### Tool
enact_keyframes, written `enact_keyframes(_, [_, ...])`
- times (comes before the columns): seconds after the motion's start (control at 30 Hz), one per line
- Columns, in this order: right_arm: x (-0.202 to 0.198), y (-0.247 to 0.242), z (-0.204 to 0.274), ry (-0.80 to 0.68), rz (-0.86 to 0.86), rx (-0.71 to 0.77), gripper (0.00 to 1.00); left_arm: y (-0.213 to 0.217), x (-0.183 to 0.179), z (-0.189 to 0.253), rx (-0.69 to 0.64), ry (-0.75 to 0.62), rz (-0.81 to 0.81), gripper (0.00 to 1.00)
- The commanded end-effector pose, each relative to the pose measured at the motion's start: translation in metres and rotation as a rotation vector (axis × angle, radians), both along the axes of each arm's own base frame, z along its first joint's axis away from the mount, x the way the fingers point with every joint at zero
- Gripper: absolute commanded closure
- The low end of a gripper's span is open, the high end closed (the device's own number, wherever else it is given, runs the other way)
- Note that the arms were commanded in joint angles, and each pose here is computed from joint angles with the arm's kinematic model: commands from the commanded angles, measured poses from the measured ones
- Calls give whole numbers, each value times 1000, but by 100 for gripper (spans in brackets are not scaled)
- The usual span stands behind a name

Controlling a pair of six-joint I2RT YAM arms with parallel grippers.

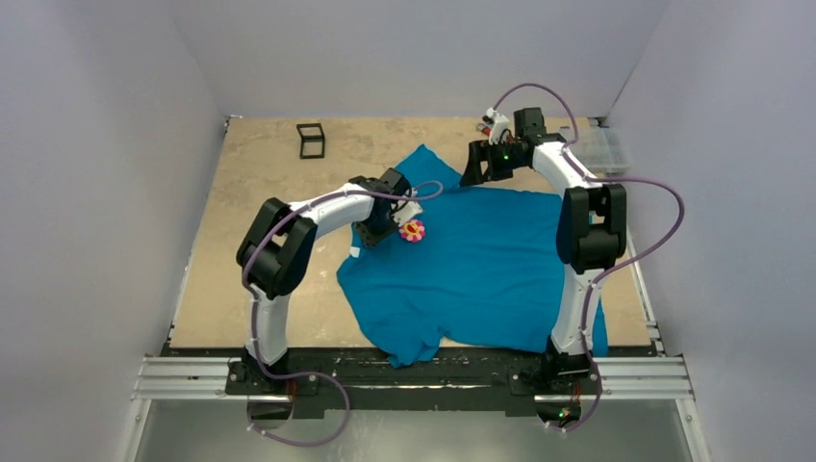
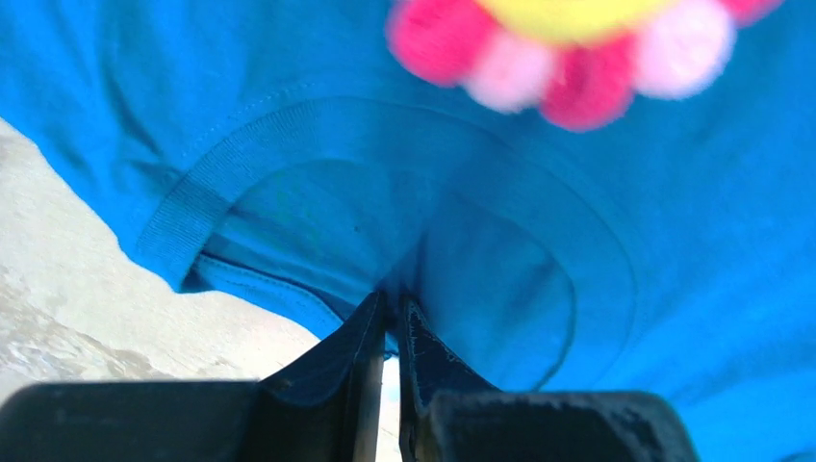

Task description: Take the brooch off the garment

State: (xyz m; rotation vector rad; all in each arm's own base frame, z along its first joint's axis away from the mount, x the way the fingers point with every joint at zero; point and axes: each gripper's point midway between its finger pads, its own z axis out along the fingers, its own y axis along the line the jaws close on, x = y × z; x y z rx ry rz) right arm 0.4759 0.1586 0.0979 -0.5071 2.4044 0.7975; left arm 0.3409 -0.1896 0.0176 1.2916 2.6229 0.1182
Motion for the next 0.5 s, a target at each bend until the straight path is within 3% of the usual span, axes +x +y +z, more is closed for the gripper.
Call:
enact_keyframes(0.0, [-22, 10, 25, -26, 48, 29, 15, 7, -49, -8, 15, 92, -83, 91])
enact_keyframes(0.33, [-82, 10, 18, 52, 98, 56, 20, 33, -117, -14, 35, 189, -177, 92])
enact_keyframes(0.4, [-95, 12, 18, 66, 113, 73, 22, 33, -118, -6, 12, 172, -173, 91])
enact_keyframes(0.47, [-107, 18, 19, 75, 131, 91, 24, 20, -115, 12, -93, 155, -149, 87])
